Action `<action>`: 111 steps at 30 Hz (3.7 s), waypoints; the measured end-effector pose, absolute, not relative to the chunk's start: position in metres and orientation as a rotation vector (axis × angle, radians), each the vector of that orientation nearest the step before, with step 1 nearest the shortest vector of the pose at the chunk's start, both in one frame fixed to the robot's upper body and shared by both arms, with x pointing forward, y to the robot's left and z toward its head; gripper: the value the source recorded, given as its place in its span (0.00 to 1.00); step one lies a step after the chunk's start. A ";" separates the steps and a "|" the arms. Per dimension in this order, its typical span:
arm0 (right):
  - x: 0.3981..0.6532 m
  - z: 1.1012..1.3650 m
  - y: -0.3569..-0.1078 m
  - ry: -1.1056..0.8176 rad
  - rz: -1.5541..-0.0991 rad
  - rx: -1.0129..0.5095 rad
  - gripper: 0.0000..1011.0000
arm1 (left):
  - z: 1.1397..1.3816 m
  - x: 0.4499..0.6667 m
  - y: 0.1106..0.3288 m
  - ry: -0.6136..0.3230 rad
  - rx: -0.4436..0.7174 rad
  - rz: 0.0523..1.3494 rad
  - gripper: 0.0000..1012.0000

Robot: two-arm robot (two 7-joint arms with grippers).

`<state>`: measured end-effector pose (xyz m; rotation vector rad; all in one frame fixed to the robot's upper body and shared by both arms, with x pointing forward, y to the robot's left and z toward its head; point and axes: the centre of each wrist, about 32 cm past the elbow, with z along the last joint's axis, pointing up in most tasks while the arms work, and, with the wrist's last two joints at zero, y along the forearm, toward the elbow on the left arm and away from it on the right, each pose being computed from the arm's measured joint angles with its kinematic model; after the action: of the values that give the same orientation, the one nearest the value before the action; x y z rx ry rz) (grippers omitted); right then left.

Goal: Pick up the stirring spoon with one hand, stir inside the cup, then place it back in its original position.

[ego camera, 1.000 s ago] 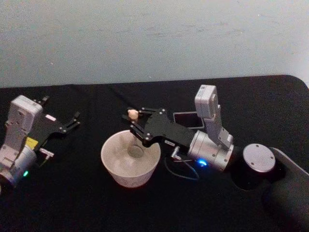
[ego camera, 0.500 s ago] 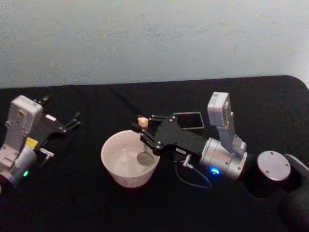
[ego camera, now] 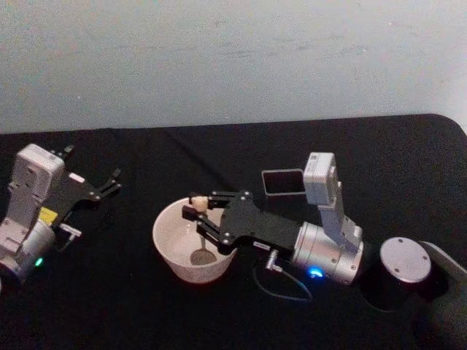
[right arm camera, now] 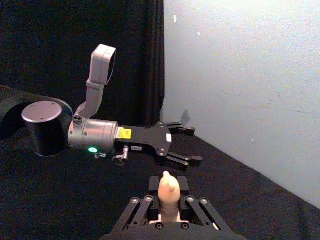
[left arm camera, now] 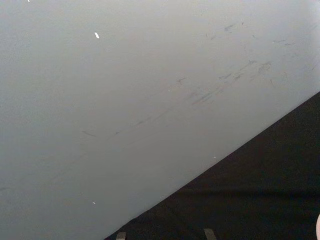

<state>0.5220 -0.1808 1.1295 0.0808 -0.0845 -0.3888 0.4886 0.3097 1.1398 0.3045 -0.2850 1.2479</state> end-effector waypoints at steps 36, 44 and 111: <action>0.548 1.133 -0.185 -0.123 -0.488 0.089 0.21 | 1.140 0.489 0.310 -0.285 0.304 1.248 0.99; 0.535 1.131 -0.196 -0.101 -0.493 0.074 0.21 | 1.140 0.489 0.310 -0.285 0.305 1.248 0.99; 0.523 1.130 -0.194 -0.084 -0.473 0.082 0.21 | 1.140 0.489 0.310 -0.285 0.304 1.248 0.99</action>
<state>0.5234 -0.1941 1.1300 0.0821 -0.0837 -0.4727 0.4886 0.3097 1.1398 0.3045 -0.2851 1.2479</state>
